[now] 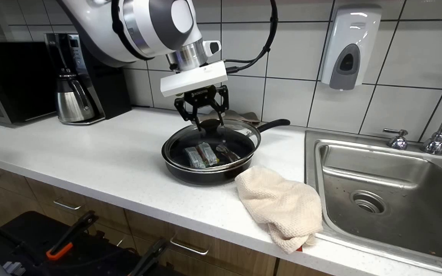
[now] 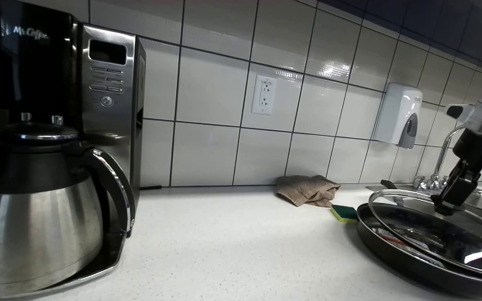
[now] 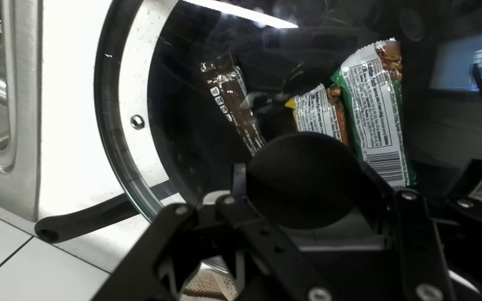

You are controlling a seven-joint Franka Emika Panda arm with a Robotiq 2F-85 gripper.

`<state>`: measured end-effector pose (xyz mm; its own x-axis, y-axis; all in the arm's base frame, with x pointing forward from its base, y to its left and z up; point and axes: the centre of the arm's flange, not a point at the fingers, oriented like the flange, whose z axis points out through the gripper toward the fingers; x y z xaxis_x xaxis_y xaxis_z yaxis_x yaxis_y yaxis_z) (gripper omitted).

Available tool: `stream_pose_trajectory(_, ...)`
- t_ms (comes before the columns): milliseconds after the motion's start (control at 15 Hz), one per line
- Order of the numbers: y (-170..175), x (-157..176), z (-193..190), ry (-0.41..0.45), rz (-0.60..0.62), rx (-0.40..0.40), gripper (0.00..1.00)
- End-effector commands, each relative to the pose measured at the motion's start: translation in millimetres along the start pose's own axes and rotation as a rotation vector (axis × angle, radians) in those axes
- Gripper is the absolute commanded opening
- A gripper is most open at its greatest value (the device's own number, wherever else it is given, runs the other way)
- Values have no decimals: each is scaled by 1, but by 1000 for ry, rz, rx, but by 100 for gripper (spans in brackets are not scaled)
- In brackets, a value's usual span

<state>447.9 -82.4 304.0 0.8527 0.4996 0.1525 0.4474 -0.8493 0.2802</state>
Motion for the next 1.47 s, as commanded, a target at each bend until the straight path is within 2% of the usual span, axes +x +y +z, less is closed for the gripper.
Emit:
stream_pose_trajectory(0,8,12,-7,39,15,-27,39)
stream_pose_trajectory(600,-5,27,-5,61,-26,-16,39)
stream_pose_trajectory(1400,-10,24,3,63,-15,8,39)
